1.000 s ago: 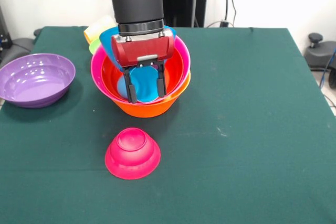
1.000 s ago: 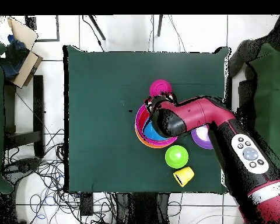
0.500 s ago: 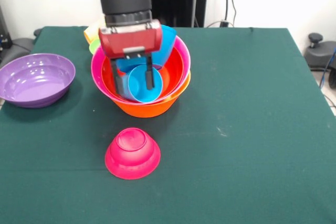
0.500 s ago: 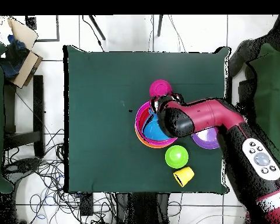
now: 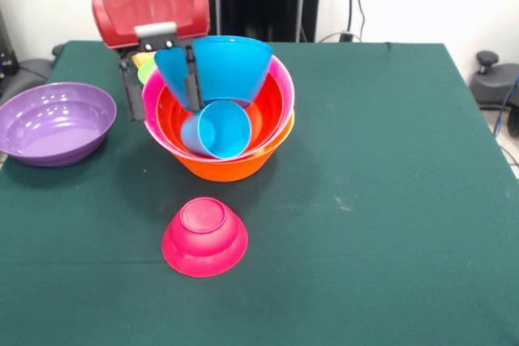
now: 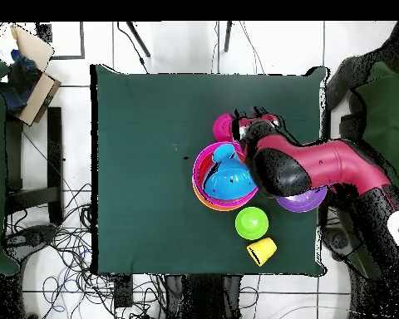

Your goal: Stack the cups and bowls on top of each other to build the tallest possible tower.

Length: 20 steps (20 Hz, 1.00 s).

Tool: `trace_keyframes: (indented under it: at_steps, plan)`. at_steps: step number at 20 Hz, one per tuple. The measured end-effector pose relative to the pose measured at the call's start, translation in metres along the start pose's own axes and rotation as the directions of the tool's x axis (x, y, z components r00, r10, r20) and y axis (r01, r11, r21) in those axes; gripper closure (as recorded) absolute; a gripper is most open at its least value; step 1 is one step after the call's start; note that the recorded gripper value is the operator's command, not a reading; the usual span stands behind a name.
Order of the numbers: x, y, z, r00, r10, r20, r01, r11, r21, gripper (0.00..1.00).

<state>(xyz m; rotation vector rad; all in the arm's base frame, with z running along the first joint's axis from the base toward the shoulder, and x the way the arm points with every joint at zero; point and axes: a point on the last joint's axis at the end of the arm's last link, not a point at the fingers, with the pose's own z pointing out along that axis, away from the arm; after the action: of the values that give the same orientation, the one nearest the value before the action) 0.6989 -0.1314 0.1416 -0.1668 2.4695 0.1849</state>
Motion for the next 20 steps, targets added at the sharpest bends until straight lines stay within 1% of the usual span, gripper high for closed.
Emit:
trace_keyframes:
  at_steps: [1, 3, 4, 5, 6, 7, 9, 10, 11, 12, 13, 14, 15, 16, 17, 18, 19, 20]
  plan:
    - [-0.007, 0.0, 0.0, 0.9994, -0.004, 0.035, 0.004, 1.0, -0.001, 0.0]
    - [-0.019, 0.002, 0.0, 0.9945, -0.021, 0.102, 0.022, 0.9998, -0.002, 0.0]
    - [-0.031, 0.008, 0.002, 0.9822, -0.055, 0.18, 0.056, 0.9984, 0.001, 0.0]
    - [-0.037, 0.012, 0.003, 0.9735, -0.073, 0.217, 0.075, 0.9972, 0.003, 0.0]
    - [-0.045, 0.019, 0.005, 0.9586, -0.098, 0.267, 0.101, 0.9949, 0.005, 0.0]
    - [-0.052, 0.027, 0.008, 0.9455, -0.119, 0.303, 0.123, 0.9924, 0.007, 0.0]
    - [-0.062, 0.043, 0.013, 0.9263, -0.15, 0.346, 0.158, 0.9875, 0.006, 0.0]
    - [-0.064, 0.049, 0.014, 0.9239, -0.156, 0.349, 0.165, 0.9864, 0.004, 0.0]
    - [-0.067, 0.057, 0.018, 0.9241, -0.163, 0.346, 0.174, 0.9848, 0.001, 0.0]
    - [-0.069, 0.064, 0.021, 0.9281, -0.165, 0.334, 0.176, 0.9844, -0.002, 0.0]
    - [-0.068, 0.076, 0.027, 0.9448, -0.166, 0.282, 0.175, 0.9845, -0.007, 0.0]
    - [-0.067, 0.083, 0.031, 0.9584, -0.166, 0.232, 0.173, 0.9849, -0.008, 0.0]
    - [-0.064, 0.087, 0.035, 0.9694, -0.164, 0.183, 0.168, 0.9857, -0.007, 0.0]
    - [-0.061, 0.09, 0.037, 0.9767, -0.162, 0.141, 0.165, 0.9863, -0.006, 0.0]
    - [-0.054, 0.096, 0.041, 0.9867, -0.159, 0.035, 0.159, 0.9873, -0.001, 0.0]
    - [-0.049, 0.099, 0.042, 0.9875, -0.155, -0.028, 0.155, 0.9879, 0.003, 0.0]
    - [-0.045, 0.101, 0.043, 0.9855, -0.152, -0.076, 0.153, 0.9883, 0.005, 0.0]
    - [-0.034, 0.104, 0.042, 0.9715, -0.144, -0.188, 0.149, 0.9888, 0.012, 0.0]
